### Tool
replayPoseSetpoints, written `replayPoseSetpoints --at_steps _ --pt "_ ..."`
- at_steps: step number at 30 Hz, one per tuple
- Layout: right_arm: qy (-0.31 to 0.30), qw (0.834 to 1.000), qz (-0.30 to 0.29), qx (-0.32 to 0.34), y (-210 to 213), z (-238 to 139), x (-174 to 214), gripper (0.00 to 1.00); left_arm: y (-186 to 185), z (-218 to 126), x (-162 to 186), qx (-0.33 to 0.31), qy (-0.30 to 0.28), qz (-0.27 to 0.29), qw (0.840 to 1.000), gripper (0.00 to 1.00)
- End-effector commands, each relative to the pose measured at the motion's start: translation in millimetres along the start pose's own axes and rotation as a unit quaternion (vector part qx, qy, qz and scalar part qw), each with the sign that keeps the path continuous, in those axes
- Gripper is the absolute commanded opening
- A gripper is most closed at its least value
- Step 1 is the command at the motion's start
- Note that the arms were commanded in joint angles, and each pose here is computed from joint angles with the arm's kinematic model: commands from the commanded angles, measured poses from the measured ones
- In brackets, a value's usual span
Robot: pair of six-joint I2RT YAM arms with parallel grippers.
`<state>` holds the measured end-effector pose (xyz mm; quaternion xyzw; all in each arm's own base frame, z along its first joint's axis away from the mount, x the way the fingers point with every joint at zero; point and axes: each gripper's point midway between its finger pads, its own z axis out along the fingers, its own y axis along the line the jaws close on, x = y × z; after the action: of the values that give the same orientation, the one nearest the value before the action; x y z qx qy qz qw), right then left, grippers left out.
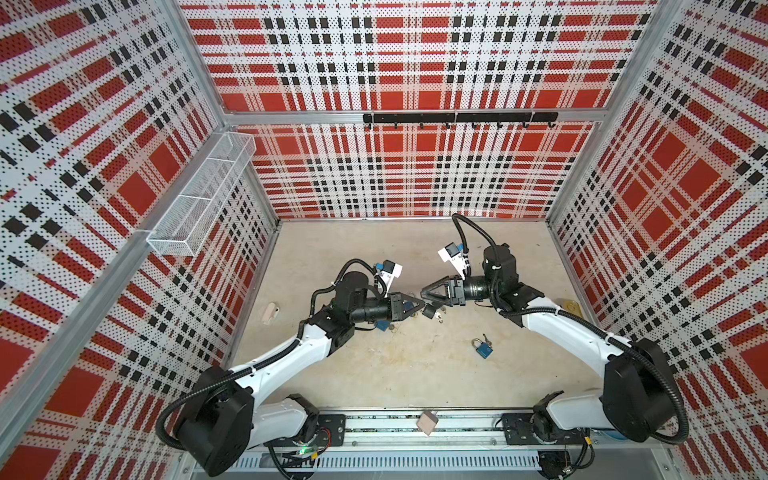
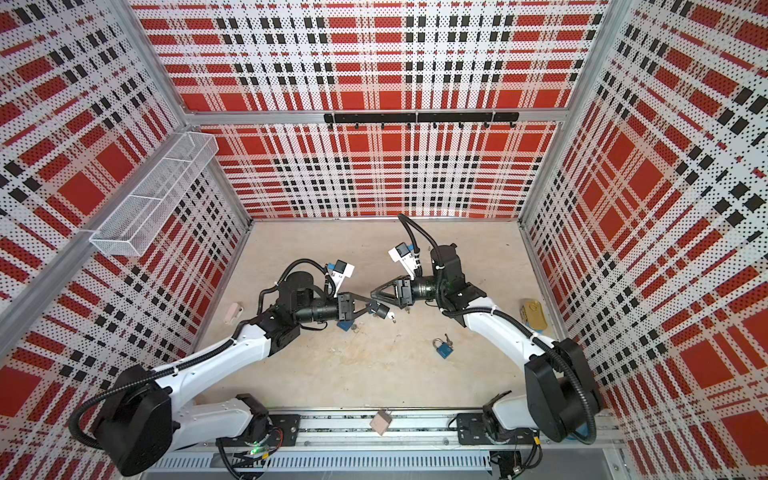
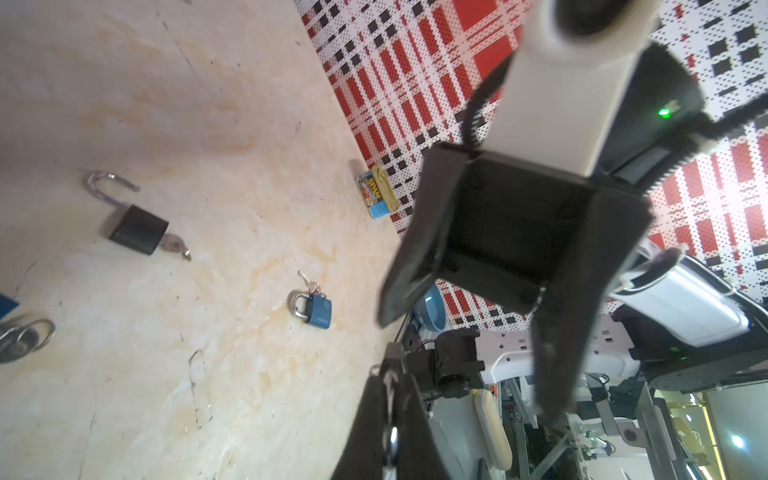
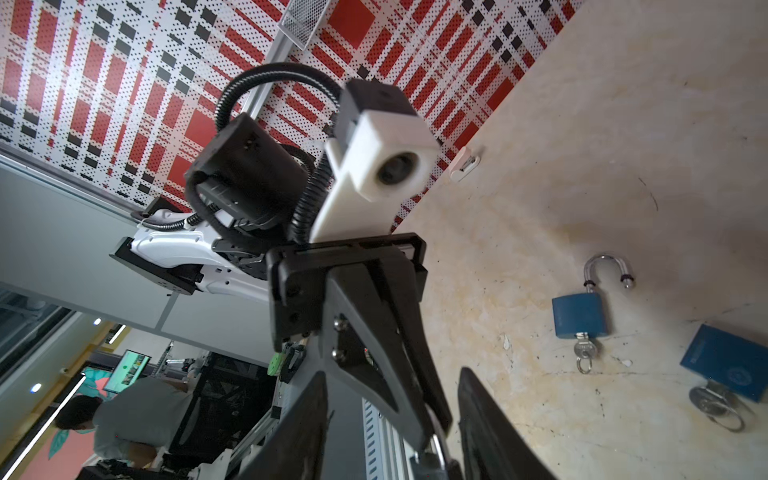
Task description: Lock with the key
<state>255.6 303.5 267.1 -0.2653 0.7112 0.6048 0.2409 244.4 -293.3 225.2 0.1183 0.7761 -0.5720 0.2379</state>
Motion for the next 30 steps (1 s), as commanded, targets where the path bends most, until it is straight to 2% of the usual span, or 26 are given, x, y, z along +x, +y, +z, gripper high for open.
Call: replayPoseSetpoints --at_steps 1,12,17,22,30 --pt "-0.035 0.998 -0.050 -0.002 16 -8 -18 0.53 -8 -5 -9 0.009 0.007 0.019 1.000 0.00" --pt "-0.043 0.999 -0.022 0.011 2 -22 6 0.53 -30 -14 -32 0.028 -0.002 0.037 0.999 0.00" --pt "-0.044 0.999 -0.011 0.001 -1 -22 13 0.42 -38 -19 -39 0.033 -0.010 0.038 0.999 0.00" --pt "-0.042 0.999 -0.007 -0.009 0 -21 17 0.35 -42 -23 -46 0.034 -0.022 0.042 0.998 0.00" --pt "-0.041 0.999 0.000 -0.018 -1 -21 20 0.29 -44 -26 -52 0.029 -0.035 0.044 0.998 0.00"
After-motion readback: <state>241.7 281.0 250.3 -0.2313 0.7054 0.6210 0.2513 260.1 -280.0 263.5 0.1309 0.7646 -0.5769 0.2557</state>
